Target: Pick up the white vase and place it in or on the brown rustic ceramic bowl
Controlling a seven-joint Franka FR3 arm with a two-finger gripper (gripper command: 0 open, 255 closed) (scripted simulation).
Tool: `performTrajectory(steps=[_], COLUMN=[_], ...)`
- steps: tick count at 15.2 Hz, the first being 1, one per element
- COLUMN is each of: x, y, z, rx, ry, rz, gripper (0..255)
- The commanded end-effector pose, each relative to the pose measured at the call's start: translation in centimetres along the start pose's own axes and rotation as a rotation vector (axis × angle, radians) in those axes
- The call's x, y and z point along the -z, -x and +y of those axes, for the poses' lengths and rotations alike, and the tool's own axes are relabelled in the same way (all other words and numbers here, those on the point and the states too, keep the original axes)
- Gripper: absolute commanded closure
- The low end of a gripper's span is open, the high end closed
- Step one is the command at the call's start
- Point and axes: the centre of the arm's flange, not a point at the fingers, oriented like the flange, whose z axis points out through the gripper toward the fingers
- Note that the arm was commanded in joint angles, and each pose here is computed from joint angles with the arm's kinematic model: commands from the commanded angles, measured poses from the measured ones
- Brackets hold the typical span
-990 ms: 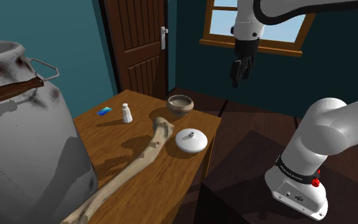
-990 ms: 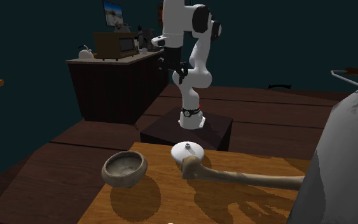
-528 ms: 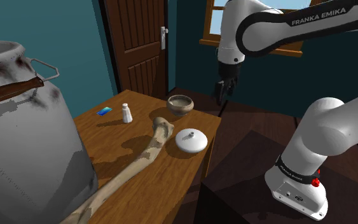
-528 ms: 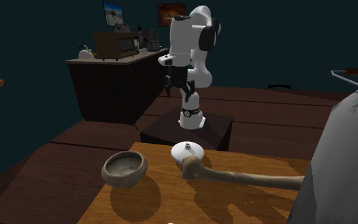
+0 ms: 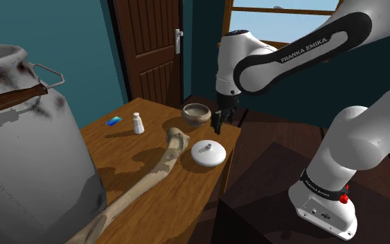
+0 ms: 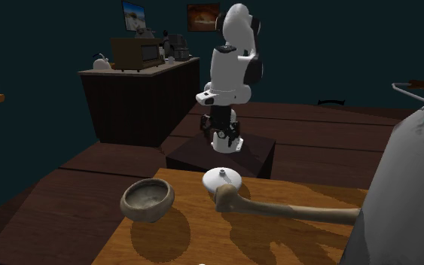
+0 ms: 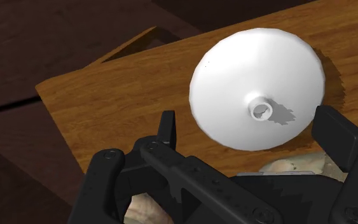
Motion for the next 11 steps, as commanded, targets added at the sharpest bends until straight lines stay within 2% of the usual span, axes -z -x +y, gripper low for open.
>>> performTrajectory(steps=[1, 5, 11], x=[-1.9, -5.2, -8.3], y=[-0.5, -2.2, -2.3], z=[-1.4, -3.9, -4.0], rx=[0.003, 0.008, 0.008], ry=[-0.006, -0.014, -0.014], rz=[0.015, 0.035, 0.035], gripper=[0, 0, 0])
